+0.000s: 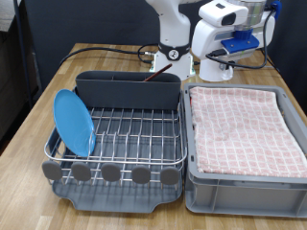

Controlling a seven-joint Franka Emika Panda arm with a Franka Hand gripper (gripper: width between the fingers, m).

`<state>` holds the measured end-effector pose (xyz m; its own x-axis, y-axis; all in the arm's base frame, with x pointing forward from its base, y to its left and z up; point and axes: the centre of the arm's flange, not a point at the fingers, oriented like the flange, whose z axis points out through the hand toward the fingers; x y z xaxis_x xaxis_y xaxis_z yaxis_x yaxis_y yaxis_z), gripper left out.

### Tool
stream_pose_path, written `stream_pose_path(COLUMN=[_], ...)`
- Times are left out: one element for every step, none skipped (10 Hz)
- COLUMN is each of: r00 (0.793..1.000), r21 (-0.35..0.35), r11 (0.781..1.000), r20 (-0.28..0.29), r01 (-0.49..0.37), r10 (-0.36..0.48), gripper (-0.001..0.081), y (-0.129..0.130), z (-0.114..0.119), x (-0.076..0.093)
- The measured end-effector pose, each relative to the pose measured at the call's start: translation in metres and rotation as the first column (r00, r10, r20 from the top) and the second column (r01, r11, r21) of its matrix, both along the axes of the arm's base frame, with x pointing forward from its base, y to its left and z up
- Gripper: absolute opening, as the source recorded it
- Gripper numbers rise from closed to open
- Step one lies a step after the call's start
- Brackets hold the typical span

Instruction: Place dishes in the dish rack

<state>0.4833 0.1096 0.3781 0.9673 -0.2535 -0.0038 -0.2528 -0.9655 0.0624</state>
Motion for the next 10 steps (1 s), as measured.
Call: stream_pose_path(r00=[1.0,0.999,0.998,0.995,0.989,0.98,0.976,0.974,0.974,0.974], r21=[-0.002,-0.003,-0.003,0.001,0.005,0.004,-0.001,-0.005,-0.006,-0.006], r11=[1.0,0.999,0.998,0.996,0.992,0.985,0.981,0.98,0.98,0.98], r20=[0.01,0.017,0.027,0.046,0.076,0.097,0.108,0.112,0.11,0.112], r01=[0.016,0.034,0.056,0.087,0.125,0.174,0.192,0.199,0.199,0.2], r10=[-0.016,-0.034,-0.056,-0.087,-0.125,-0.174,-0.19,-0.198,-0.197,-0.198], gripper=[0.0068,0.0068,0.0068,0.0068,0.0068,0.0068,0.0068,0.0068,0.0068,0.0068], y=[-0.008,-0.014,-0.019,-0.024,-0.028,-0.032,-0.034,-0.033,-0.032,-0.033], z=[0.0,0.0,0.002,0.004,0.005,0.006,0.006,0.002,0.001,0.001], x=[0.013,0.026,0.039,0.053,0.067,0.08,0.093,0.106,0.106,0.106])
